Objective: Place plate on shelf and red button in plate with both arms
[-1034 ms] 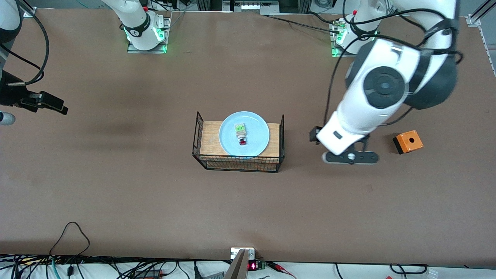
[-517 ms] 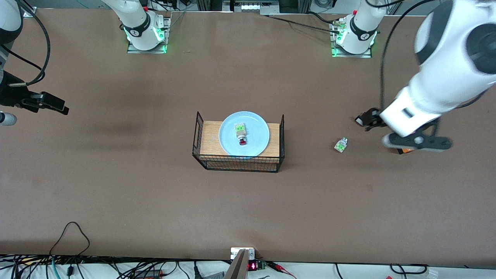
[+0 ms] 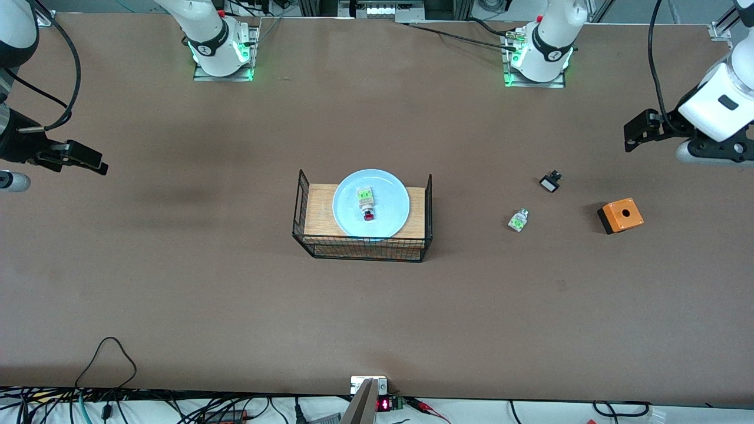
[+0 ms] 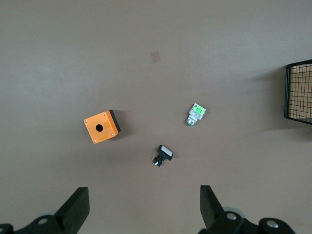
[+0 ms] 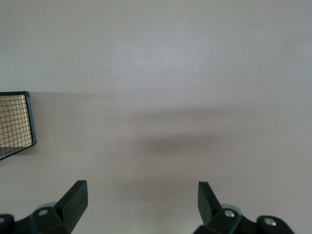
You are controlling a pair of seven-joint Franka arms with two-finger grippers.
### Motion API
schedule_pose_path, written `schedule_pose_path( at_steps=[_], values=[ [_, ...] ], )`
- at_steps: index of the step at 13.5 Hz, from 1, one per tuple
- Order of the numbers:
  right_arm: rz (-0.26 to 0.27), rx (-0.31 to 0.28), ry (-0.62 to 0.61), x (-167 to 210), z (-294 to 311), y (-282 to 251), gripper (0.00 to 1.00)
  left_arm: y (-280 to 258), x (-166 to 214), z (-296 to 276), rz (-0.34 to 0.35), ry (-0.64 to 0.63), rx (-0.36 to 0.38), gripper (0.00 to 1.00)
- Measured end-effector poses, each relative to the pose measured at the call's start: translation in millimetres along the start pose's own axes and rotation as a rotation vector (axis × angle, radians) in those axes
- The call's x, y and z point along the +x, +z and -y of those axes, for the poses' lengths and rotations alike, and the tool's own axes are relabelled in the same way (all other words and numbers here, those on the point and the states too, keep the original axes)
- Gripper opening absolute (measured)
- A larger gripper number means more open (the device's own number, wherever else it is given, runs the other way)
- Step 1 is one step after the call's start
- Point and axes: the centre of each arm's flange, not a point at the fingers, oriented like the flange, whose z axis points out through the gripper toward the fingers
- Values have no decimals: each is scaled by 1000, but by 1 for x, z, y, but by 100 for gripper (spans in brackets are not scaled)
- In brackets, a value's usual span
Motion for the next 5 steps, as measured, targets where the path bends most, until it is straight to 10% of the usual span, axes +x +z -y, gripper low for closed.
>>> schedule_pose_path(
  at_steps=[5],
  values=[
    [-1,0,0,0,0,0,100,-2,-9,0,-14,2,-1,100]
  ],
)
